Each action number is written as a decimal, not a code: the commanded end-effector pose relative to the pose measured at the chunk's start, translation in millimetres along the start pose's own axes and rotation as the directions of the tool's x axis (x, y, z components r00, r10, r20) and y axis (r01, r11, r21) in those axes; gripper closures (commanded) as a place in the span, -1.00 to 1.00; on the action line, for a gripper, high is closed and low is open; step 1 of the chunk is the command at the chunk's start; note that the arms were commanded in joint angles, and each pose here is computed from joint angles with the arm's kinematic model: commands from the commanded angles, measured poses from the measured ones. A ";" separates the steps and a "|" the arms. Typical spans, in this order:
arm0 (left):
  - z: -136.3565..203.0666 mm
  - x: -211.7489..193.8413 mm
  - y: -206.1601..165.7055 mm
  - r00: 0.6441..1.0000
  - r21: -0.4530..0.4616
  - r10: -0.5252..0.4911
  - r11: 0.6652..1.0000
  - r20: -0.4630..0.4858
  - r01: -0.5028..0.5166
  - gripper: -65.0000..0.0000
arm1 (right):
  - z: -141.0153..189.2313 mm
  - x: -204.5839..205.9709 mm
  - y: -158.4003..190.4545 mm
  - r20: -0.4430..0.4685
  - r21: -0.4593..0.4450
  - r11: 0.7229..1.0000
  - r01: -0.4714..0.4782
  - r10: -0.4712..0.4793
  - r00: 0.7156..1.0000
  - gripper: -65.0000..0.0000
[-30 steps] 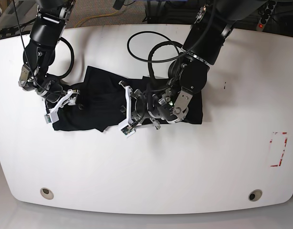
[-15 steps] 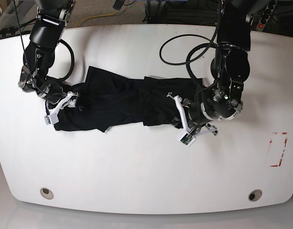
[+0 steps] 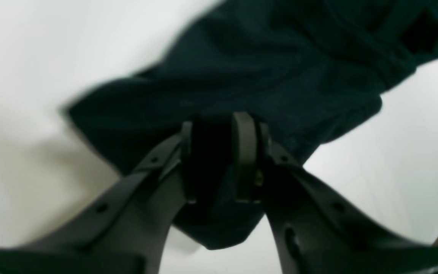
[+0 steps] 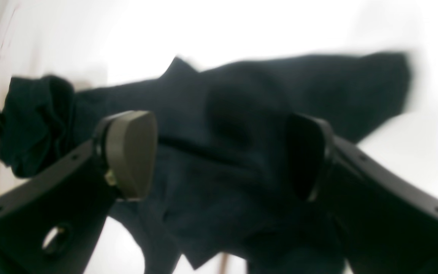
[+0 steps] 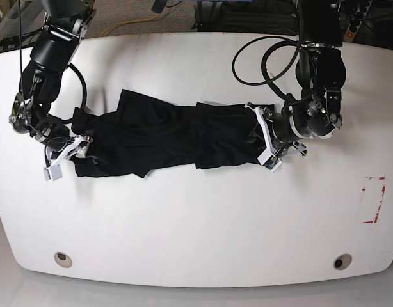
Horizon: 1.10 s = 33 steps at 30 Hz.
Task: Fold the T-shirt properly
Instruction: 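Pull the grasped strip section with the left gripper, straightening the strip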
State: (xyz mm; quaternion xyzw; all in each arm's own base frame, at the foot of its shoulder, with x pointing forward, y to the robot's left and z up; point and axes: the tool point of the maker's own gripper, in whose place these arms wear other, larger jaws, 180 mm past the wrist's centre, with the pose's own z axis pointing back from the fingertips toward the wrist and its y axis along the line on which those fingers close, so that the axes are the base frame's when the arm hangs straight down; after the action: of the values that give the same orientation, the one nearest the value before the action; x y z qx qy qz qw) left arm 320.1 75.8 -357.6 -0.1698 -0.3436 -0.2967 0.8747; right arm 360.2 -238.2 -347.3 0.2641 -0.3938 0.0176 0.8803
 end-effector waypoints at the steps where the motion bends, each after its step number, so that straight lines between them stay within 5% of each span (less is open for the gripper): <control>1: 0.3 -1.8 11.7 1.000 0.006 0.003 1.000 0.002 -0.003 0.64 | 15.0 35.1 -1.7 0.089 0.003 1.000 -0.031 0.030 0.996 -0.57; 5: 4.4 -8.4 18.7 1.000 0.006 -0.026 1.000 -0.007 0.026 0.64 | 28.4 50.8 -18.0 0.109 -0.032 0.999 -0.030 0.033 0.994 -0.57; 9: 22.5 -0.6 27.9 0.994 0.045 -0.108 0.993 -0.013 0.109 0.64 | 28.6 40.1 -42.9 0.077 -0.039 0.997 0.064 -0.061 0.995 -0.57; 16: 36.9 2.1 46.7 0.996 0.106 -0.091 0.990 0.002 0.090 0.64 | 18.6 8.9 -61.5 0.031 -0.037 0.980 0.196 -0.195 0.980 -1.00; 33: 17.4 -37.5 59.1 0.999 0.068 0.022 0.998 -0.045 -0.019 0.64 | -28.6 -52.3 -13.8 -0.047 0.069 0.951 0.301 -0.299 0.953 -0.77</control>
State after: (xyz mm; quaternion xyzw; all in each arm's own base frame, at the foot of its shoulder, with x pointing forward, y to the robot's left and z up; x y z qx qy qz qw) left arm 316.7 144.5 -385.3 -0.1314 -0.3113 -0.2842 0.8973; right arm 347.5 -229.9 -404.8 0.3568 -0.3444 -0.1040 0.8621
